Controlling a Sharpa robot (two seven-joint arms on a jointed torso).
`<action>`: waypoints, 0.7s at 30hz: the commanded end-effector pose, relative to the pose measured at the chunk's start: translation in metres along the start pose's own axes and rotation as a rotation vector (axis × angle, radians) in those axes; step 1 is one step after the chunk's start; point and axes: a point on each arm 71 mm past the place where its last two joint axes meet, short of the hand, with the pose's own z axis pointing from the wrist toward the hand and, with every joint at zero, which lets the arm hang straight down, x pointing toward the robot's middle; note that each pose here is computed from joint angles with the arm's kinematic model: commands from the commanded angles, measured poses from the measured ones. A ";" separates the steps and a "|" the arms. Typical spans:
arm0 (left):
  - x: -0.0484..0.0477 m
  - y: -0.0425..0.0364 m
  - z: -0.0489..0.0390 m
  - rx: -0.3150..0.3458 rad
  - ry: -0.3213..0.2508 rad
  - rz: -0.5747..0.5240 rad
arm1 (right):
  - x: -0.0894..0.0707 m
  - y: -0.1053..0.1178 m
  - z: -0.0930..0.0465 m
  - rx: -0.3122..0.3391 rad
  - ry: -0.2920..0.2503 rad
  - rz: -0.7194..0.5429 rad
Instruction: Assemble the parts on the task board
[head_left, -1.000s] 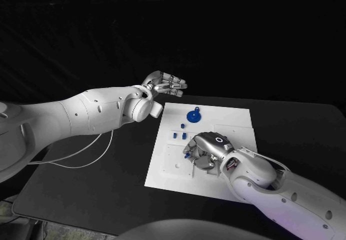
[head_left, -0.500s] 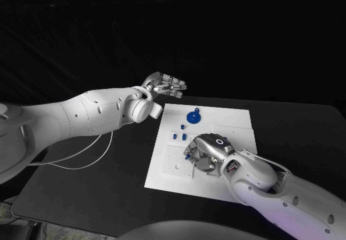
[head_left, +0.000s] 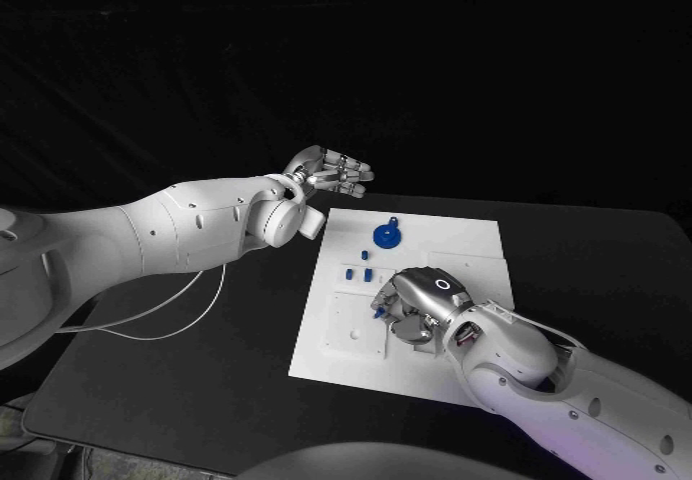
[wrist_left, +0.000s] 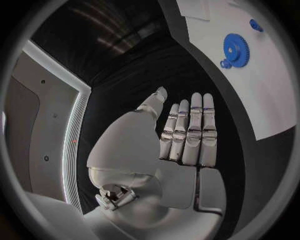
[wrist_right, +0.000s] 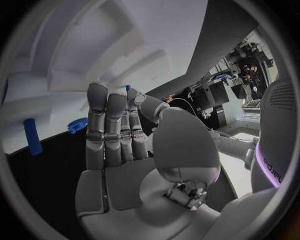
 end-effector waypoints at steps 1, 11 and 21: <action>0.0022 -0.0008 0.0004 0.005 0.014 -0.007 | 0.002 0.001 0.000 0.003 0.027 -0.029; 0.0028 -0.0008 0.0006 0.004 0.016 -0.008 | 0.005 0.002 0.001 0.000 0.064 -0.036; 0.0032 -0.0006 0.0007 0.001 0.017 -0.008 | 0.006 0.005 0.004 0.000 0.072 -0.049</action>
